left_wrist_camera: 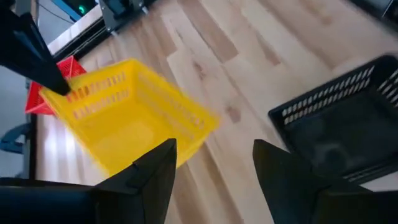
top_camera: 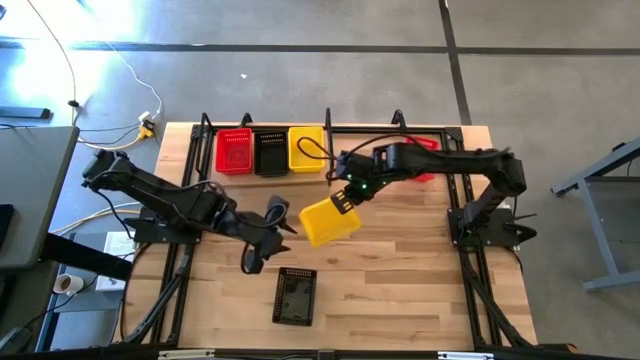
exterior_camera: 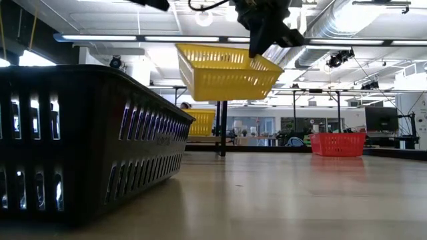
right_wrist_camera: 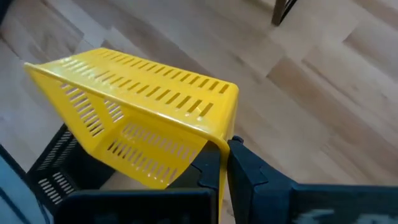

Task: Stack baskets on shelf by color
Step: Stack the yellow bin on top of the yellow bin

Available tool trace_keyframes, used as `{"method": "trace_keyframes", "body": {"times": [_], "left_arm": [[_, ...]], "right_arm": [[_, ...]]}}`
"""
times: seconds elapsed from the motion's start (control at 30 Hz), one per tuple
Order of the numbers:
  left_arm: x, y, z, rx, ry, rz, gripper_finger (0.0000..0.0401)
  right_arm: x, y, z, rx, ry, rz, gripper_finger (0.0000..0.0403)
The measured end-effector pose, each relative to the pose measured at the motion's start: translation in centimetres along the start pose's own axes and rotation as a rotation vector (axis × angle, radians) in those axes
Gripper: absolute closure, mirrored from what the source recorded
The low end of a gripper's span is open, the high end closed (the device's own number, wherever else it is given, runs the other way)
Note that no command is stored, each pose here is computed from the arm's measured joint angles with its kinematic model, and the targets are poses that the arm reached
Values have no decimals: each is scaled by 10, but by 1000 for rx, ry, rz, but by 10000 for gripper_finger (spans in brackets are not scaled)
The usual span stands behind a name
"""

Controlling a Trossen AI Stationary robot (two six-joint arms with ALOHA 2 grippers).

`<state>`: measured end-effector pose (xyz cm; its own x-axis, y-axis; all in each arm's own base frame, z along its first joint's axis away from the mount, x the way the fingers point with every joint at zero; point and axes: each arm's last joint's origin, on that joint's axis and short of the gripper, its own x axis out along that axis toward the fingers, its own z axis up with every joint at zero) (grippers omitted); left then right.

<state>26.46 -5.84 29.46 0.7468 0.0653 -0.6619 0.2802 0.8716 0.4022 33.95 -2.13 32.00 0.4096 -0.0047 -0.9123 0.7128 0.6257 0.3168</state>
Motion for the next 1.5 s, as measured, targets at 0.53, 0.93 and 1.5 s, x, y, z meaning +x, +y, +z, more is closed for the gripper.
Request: {"method": "trace_keyframes", "body": {"times": [0.53, 0.93, 1.5], "left_arm": [[46, -9, -9, 151, 165, 11, 199], [50, -9, -8, 220, 175, 42, 199], [47, -18, -9, 301, 201, -2, 352]], "right_arm": [[14, 5, -1, 5, 128, 77, 403], [14, 13, 0, 1, 144, 189, 403], [13, 18, 2, -4, 117, 228, 402]]}}
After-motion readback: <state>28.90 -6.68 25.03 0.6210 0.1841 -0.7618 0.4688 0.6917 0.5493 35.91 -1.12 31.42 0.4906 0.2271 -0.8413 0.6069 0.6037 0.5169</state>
